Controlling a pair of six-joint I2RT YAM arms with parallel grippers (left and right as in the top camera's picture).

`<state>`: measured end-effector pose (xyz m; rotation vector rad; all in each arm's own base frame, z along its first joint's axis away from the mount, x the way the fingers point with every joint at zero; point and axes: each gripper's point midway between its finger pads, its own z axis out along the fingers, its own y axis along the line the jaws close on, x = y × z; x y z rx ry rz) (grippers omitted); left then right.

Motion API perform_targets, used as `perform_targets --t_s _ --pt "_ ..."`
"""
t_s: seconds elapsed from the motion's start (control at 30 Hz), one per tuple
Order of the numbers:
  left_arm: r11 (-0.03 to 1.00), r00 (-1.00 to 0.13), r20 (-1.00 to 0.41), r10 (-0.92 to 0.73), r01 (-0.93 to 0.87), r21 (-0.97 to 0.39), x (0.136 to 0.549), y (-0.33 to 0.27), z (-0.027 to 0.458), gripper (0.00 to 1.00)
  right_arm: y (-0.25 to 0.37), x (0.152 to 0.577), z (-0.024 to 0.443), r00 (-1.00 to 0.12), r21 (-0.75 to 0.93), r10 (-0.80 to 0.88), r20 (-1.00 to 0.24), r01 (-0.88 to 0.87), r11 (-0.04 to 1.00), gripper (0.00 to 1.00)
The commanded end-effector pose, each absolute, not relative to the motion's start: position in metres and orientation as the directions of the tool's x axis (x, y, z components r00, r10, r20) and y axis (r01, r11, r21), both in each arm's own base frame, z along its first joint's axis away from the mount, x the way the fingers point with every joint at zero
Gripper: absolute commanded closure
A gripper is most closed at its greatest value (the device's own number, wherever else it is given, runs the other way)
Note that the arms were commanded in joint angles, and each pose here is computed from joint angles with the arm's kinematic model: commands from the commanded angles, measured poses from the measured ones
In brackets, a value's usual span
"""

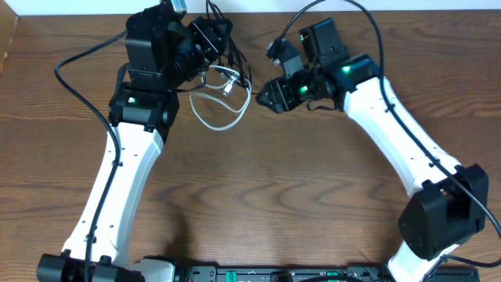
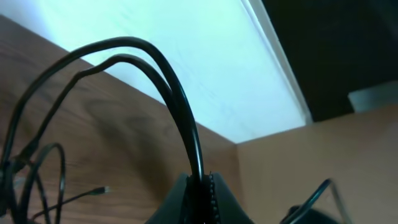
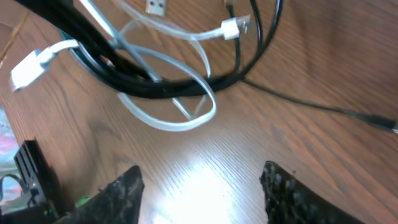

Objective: Untangle cables

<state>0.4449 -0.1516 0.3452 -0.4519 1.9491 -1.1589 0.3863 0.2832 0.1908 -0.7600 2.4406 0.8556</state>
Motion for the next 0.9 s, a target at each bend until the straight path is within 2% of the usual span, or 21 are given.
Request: perform_targets --t_s 0.0,0.17,0.27,0.33,0.87 --pt "0.443 -0.568 -0.383 -0.728 0.036 -0.896 0.445 -0.144 0.359 0.93 0.292 0.386 0.182 -0.779 0.457 -0.306 -0.548 -0.585 0.670 0.46" --pt "0.392 -0.543 -0.329 -0.773 -0.001 -0.920 0.449 -0.140 0.362 0.93 0.308 0.393 0.172 -0.781 0.485 -0.232 -0.580 -0.559 0.673 0.49" --pt "0.391 -0.541 -0.332 -0.773 0.005 -0.920 0.449 -0.140 0.364 0.93 0.299 0.404 0.154 -0.808 0.442 -0.163 -0.566 -0.464 0.767 0.52" --pt "0.391 -0.541 -0.332 -0.773 0.005 -0.920 0.449 -0.140 0.364 0.92 0.297 0.406 0.148 -0.809 0.426 -0.149 -0.569 -0.445 0.788 0.53" --pt "0.327 -0.543 -0.255 -0.800 -0.038 -0.944 0.449 -0.140 0.364 0.93 0.302 0.432 0.144 -0.739 0.387 -0.094 -0.667 -0.452 0.803 0.57"
